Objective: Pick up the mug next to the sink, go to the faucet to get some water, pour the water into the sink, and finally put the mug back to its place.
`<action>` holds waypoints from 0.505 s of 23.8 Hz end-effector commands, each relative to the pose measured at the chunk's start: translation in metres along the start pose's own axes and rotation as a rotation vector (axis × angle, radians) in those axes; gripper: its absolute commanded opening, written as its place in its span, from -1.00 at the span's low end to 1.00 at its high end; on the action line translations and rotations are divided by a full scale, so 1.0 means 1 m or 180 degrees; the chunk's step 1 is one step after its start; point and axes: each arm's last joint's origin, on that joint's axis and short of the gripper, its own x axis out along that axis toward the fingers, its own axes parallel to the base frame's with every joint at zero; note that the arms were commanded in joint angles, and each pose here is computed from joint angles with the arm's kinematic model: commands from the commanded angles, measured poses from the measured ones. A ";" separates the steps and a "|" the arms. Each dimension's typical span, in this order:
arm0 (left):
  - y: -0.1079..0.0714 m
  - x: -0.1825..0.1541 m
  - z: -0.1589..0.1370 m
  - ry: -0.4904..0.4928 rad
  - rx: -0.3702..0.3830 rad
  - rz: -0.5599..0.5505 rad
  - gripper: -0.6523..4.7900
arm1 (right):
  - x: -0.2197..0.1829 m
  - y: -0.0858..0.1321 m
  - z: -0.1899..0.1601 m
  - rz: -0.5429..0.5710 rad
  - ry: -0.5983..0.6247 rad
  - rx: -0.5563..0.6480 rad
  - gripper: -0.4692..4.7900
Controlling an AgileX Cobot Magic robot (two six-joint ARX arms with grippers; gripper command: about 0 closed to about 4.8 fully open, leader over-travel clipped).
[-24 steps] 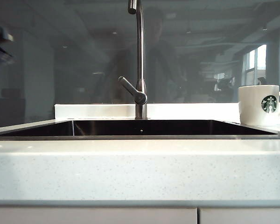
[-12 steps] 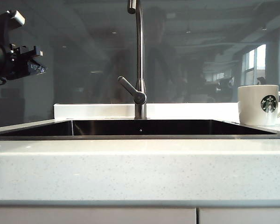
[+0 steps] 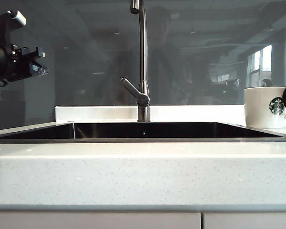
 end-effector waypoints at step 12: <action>0.004 0.004 0.001 -0.0053 0.0025 0.0135 -0.78 | 0.003 -0.001 0.010 -0.0006 -0.0148 0.0132 -0.79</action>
